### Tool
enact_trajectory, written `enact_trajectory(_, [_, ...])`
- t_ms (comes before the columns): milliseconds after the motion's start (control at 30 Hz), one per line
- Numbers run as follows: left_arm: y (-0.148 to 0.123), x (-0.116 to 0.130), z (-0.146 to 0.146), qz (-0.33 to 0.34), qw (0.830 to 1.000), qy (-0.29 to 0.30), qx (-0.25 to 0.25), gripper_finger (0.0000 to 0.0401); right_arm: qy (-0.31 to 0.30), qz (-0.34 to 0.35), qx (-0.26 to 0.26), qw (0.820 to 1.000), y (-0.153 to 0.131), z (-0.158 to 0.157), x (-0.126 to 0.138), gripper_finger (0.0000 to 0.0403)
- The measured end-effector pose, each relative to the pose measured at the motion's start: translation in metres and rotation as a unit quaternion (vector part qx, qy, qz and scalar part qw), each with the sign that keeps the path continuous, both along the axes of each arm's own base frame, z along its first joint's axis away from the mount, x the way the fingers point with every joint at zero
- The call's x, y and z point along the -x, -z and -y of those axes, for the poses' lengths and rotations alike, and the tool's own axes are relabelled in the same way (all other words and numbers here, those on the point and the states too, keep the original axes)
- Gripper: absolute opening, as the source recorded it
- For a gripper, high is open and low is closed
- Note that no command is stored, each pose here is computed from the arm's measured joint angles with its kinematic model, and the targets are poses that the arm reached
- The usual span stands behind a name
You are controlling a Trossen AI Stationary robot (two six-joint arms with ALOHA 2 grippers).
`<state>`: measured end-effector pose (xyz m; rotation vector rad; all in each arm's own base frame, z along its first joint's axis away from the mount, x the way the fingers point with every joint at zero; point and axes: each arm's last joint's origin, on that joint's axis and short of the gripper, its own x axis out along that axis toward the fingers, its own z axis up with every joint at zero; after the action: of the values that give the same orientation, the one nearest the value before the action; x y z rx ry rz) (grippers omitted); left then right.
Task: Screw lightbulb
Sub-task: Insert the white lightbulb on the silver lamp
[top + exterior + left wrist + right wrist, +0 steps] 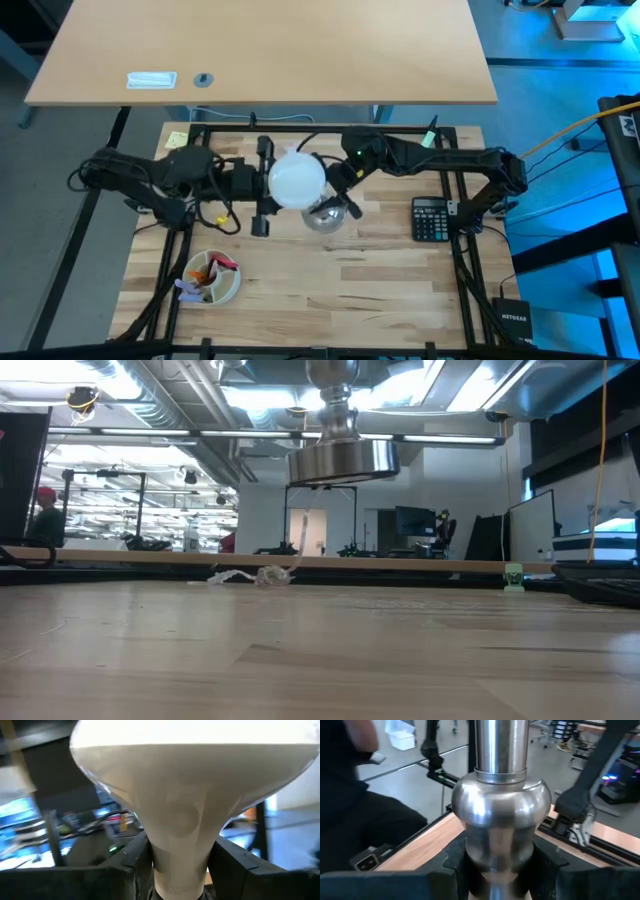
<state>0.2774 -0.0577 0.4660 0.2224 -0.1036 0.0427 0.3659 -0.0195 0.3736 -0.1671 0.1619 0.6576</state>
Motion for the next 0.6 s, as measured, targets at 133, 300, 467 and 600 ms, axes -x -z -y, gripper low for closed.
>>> enact_trajectory(133, [0.005, -0.006, -0.015, -0.017, 0.995, 0.098, -0.02, 0.0142, -0.016, -0.003, -0.001, 1.0, 0.001, -0.009, 0.0, 0.0139])
enact_trajectory(300, [0.009, -0.008, -0.036, -0.031, 0.976, 0.212, -0.029, 0.0142, -0.023, -0.022, -0.006, 0.999, 0.005, -0.016, -0.001, 0.0139])
enact_trajectory(467, [0.01, -0.007, -0.048, -0.025, 0.952, 0.299, -0.057, 0.0142, -0.022, -0.028, -0.005, 0.999, 0.006, -0.017, -0.001, 0.0139])
enact_trajectory(600, [0.012, -0.006, -0.053, -0.018, 0.933, 0.351, -0.081, 0.0142, -0.017, -0.029, -0.006, 0.999, 0.006, -0.017, -0.001, 0.0139])
